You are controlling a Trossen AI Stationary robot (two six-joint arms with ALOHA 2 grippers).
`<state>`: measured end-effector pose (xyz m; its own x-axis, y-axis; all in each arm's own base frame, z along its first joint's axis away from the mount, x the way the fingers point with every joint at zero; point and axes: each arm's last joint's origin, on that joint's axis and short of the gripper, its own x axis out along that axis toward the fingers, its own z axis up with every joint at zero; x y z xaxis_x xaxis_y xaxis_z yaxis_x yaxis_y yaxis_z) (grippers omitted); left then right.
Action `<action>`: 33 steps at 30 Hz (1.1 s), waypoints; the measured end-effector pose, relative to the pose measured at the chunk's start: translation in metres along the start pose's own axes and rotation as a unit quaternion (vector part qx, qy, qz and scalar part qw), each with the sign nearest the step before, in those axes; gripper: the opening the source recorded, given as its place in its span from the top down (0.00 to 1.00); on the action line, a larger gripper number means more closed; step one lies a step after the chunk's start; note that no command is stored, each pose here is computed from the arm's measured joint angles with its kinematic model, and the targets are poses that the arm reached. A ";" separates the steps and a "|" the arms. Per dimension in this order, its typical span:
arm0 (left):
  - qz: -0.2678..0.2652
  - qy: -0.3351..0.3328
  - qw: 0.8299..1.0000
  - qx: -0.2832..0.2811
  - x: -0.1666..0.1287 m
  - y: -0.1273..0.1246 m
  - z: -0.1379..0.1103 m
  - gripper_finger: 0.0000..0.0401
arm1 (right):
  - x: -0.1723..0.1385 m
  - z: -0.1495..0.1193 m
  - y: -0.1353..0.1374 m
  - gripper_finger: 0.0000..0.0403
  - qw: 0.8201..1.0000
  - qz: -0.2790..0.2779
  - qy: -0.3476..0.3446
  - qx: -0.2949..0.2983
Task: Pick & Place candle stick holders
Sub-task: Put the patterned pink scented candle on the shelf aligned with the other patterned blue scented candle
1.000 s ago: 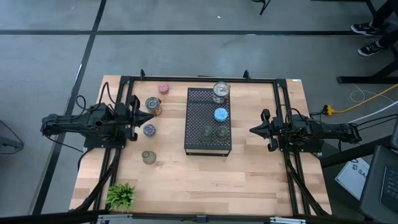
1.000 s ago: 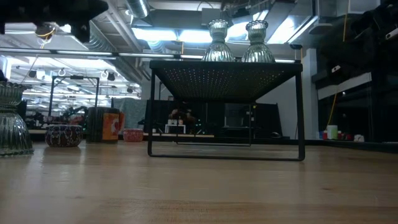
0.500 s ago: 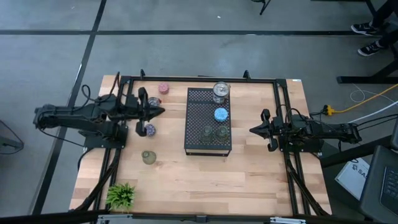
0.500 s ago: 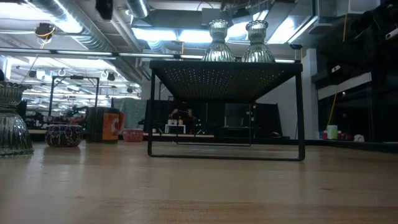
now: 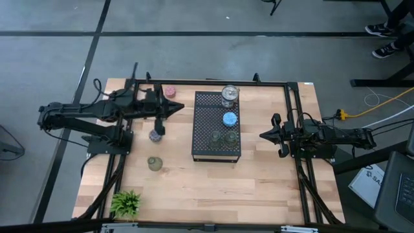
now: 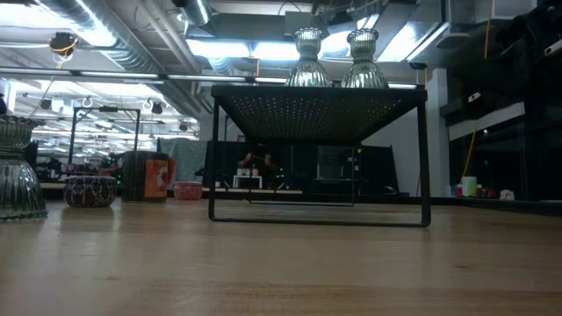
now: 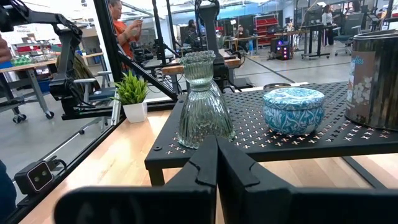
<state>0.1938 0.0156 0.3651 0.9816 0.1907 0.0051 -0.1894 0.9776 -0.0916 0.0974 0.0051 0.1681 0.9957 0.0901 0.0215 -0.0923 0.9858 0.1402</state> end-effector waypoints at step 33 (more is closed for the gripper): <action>0.193 0.175 0.961 -0.093 0.018 0.078 -0.015 0.31 | 0.000 0.000 0.000 0.99 1.000 0.000 0.000 0.000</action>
<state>0.1973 0.0944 0.3430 0.7925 0.4633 -0.3966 -0.5660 0.8009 -0.1954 0.0974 0.0051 0.1681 0.9957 0.0895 0.0219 -0.0917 0.9859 0.1400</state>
